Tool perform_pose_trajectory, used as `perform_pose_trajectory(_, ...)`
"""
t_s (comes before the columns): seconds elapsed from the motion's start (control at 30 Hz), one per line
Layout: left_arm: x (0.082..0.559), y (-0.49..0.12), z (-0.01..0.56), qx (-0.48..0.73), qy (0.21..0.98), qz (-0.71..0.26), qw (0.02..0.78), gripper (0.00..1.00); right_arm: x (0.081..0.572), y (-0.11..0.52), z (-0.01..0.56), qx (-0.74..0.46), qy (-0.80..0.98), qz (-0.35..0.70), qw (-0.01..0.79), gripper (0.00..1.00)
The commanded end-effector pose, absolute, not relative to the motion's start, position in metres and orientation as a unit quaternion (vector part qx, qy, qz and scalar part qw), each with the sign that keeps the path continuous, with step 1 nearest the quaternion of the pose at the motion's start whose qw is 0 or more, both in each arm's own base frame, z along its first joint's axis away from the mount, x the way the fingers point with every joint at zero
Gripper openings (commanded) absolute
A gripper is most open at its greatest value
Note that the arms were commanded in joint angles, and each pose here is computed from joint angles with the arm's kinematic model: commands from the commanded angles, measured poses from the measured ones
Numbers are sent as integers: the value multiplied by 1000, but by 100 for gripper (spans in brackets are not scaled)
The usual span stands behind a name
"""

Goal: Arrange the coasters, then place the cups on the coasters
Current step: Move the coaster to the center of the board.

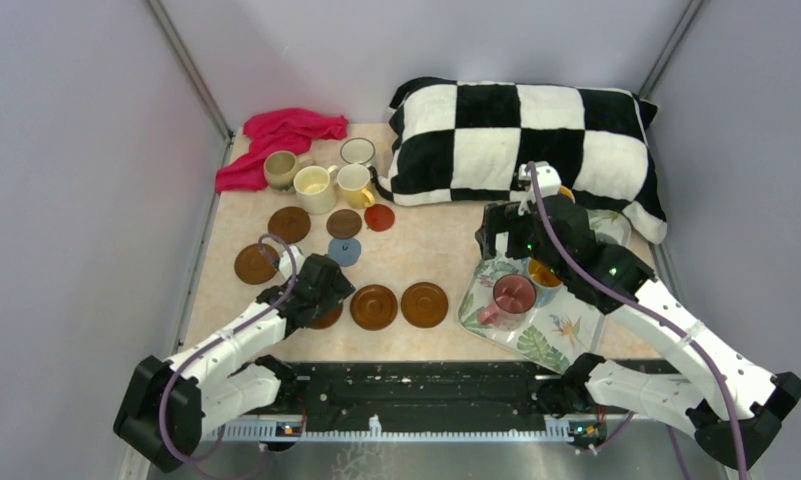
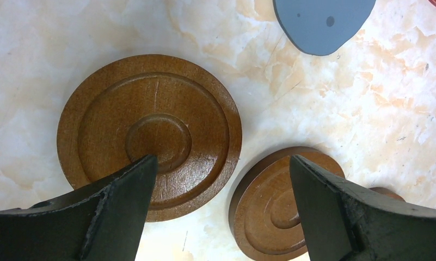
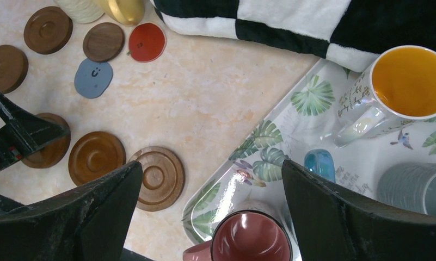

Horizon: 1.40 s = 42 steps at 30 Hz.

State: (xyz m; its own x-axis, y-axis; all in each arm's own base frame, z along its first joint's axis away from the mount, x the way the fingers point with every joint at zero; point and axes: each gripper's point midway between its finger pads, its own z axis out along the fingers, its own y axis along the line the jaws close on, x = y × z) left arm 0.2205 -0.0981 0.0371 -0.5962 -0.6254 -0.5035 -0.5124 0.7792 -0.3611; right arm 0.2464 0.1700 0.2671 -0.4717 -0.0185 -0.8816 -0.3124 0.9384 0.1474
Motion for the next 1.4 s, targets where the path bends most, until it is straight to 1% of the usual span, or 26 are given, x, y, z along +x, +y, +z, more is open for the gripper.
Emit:
perform_pose_trajectory(0.0,186,-89,16,-312,913,-59,258,98,248,168,277,-86,833,152,524,99)
perform_pose_trajectory(0.23,189,-90,19,-299,915,-59,266,98,248,168,275,-85,834,153,524,99)
perform_pose_trajectory(0.5,227,-106,63,-244,913,-82,317,98,249,169,280,-87,831,152,527,99)
perform_pose_trajectory(0.8,254,-101,87,-226,902,-54,364,98,254,173,296,-89,821,159,542,99)
perform_pose_trajectory(1.1,293,-73,101,-230,891,-53,389,98,258,180,309,-96,812,169,551,99)
perform_pose_trajectory(1.37,324,-40,98,-237,895,-39,376,98,253,170,312,-93,801,164,568,99)
